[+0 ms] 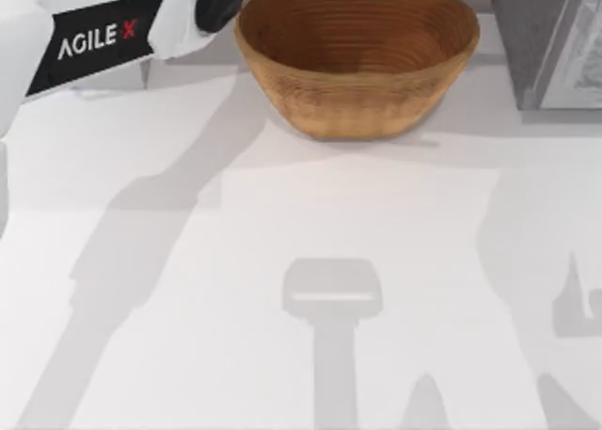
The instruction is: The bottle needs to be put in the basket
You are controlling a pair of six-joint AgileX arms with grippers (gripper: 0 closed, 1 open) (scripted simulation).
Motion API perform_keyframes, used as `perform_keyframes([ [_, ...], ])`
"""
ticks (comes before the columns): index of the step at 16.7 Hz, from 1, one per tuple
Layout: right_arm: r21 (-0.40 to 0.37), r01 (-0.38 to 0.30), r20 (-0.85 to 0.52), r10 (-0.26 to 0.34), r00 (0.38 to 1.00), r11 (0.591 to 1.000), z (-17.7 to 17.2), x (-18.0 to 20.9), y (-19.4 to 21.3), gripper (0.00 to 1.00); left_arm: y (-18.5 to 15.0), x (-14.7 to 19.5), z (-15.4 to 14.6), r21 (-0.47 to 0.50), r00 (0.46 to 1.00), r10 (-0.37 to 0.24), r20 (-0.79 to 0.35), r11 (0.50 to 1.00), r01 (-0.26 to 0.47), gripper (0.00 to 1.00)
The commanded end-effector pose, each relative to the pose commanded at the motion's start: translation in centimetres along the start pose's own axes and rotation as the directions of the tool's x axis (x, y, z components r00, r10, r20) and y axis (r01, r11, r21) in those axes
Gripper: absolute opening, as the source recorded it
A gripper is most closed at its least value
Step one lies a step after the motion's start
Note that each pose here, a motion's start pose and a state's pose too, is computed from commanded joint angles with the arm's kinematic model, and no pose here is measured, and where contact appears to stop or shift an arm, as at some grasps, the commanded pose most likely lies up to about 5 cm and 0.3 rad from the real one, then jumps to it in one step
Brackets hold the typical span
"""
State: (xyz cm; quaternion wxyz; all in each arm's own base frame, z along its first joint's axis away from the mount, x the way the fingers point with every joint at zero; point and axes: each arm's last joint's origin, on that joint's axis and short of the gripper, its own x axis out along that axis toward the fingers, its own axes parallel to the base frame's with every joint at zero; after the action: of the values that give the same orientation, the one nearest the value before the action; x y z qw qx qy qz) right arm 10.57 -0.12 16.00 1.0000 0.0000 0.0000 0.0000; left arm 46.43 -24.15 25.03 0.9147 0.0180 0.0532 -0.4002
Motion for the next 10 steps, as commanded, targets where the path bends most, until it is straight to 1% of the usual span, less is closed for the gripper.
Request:
perform_keyframes([
  [2,0.000,0.000,0.000,0.000,1.000,1.000,0.00,0.00,0.00,1.00,0.00,0.00,0.00,0.000,1.000,0.000,0.000,1.000,0.000,0.00],
  [10,0.000,0.000,0.000,0.000,1.000,1.000,0.00,0.00,0.00,1.00,0.00,0.00,0.00,0.000,1.000,0.000,0.000,1.000,0.000,0.60],
])
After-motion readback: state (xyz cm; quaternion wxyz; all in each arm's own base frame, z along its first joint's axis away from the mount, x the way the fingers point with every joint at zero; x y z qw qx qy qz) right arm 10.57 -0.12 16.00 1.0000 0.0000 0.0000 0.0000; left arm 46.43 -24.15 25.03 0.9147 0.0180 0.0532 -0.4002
